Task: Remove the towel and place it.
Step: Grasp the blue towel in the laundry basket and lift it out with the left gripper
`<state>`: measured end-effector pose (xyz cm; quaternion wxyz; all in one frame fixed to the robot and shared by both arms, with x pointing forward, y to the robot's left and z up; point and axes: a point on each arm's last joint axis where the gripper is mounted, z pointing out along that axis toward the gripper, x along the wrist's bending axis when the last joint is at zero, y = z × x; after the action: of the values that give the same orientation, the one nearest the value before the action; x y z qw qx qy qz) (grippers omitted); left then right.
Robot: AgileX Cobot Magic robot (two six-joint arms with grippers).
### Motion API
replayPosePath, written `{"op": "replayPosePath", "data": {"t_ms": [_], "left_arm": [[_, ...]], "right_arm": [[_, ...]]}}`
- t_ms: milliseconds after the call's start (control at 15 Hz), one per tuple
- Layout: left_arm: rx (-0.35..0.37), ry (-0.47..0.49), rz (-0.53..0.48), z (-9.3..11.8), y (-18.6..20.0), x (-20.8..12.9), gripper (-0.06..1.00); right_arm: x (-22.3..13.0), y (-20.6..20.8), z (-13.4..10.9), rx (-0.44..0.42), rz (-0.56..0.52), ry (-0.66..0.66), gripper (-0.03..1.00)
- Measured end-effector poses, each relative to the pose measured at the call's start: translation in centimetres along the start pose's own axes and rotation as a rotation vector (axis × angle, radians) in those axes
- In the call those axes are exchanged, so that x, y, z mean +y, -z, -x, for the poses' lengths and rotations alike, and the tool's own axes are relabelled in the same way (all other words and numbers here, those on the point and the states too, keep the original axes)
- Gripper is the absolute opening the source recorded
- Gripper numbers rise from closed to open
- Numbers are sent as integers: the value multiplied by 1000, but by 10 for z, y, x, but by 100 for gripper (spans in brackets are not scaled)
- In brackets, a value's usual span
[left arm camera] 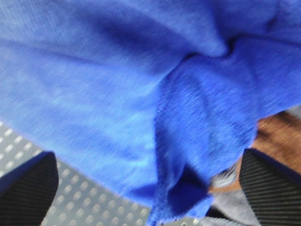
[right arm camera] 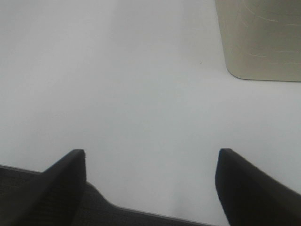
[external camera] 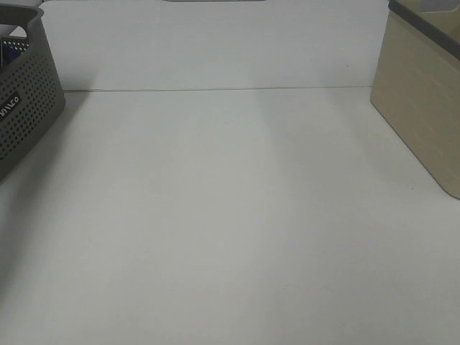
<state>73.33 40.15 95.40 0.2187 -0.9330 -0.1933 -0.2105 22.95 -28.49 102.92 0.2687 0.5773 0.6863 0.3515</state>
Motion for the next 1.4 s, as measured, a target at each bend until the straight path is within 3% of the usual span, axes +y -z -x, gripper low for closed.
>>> {"op": "replayPosePath", "data": {"t_ms": [267, 600, 867, 1000, 1067, 1133, 1200, 1267, 1400], "left_arm": [[6, 6, 3, -2, -2, 0, 94], [-88, 32, -42, 8, -27, -17, 90], [-82, 41, -29, 7, -28, -17, 88], [-86, 51, -17, 8, -28, -16, 75], [-82, 51, -14, 7, -28, -16, 60], [-67, 51, -6, 6, -28, -15, 21], [-67, 53, -6, 6, -28, -15, 6], [-67, 54, -6, 6, -28, -15, 0], [-67, 54, -6, 6, -28, -15, 0]], "right_arm": [[0, 0, 0, 0, 0, 0, 75], [0, 0, 0, 0, 0, 0, 75], [0, 0, 0, 0, 0, 0, 75], [0, 0, 0, 0, 0, 0, 75], [0, 0, 0, 0, 0, 0, 75], [0, 0, 0, 0, 0, 0, 75], [0, 0, 0, 0, 0, 0, 75], [0, 0, 0, 0, 0, 0, 75], [0, 0, 0, 0, 0, 0, 75]]}}
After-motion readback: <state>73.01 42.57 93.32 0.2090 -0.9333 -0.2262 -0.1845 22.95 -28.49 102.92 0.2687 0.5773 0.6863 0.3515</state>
